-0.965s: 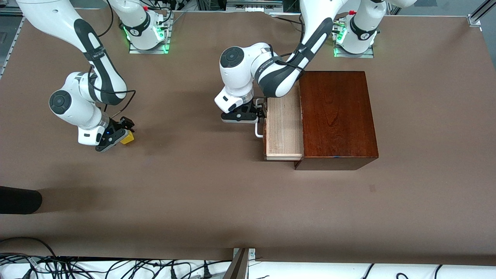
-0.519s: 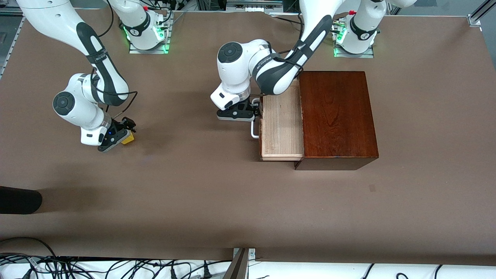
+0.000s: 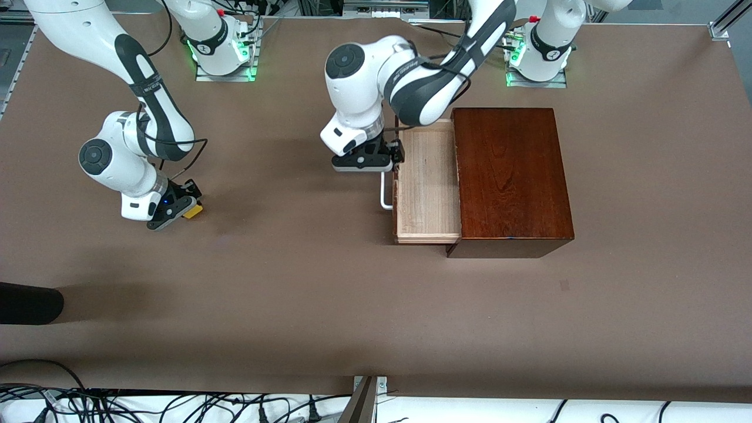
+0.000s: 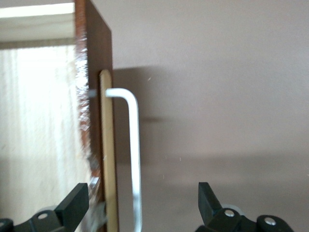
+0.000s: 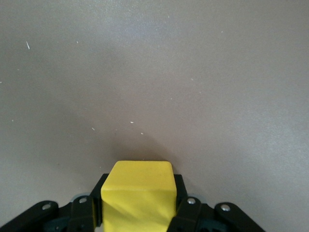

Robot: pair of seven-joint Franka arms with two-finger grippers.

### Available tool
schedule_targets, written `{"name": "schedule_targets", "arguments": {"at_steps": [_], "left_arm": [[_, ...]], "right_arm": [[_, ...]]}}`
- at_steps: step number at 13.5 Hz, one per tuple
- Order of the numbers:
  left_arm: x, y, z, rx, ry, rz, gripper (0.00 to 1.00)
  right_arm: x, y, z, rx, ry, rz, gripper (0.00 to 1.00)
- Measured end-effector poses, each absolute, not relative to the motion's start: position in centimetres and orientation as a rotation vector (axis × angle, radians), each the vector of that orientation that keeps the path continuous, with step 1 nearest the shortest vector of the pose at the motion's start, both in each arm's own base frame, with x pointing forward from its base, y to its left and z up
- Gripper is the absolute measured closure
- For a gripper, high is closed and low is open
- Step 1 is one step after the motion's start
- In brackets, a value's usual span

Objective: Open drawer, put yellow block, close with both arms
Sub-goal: 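Pull the drawer open with the left gripper while the right gripper grasps the cube, then release the handle and raise the left gripper while the right gripper lifts the cube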

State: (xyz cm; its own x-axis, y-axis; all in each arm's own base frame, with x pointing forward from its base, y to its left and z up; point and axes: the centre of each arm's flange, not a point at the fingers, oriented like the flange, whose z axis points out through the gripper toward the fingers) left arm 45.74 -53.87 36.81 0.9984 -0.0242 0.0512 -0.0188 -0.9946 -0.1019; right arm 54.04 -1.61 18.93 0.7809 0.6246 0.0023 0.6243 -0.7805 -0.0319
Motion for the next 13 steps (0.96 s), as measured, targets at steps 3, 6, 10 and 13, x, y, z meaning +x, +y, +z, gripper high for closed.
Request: {"name": "schedule_targets", "arguments": {"at_steps": [3, 6, 10, 13], "left_arm": [[45.0, -52.5, 43.1, -3.077, -0.022, -0.047, 0.0], [46.6, -48.2, 48.4, -3.107, -0.124, 0.013, 0.0], [51.1, -38.9, 53.1, -3.125, -0.121, 0.115, 0.0], [52.8, -32.4, 56.2, -3.113, -0.054, 0.142, 0.0]], "right_arm": [[54.5, -1.6, 19.8, -2.934, -1.03, 0.008, 0.44], [56.3, -1.4, 23.6, -2.915, -1.027, 0.032, 0.44], [59.3, -0.5, 31.7, -2.899, -0.942, 0.011, 0.44], [61.1, 3.0, 36.8, -2.902, -0.856, 0.017, 0.44]]}}
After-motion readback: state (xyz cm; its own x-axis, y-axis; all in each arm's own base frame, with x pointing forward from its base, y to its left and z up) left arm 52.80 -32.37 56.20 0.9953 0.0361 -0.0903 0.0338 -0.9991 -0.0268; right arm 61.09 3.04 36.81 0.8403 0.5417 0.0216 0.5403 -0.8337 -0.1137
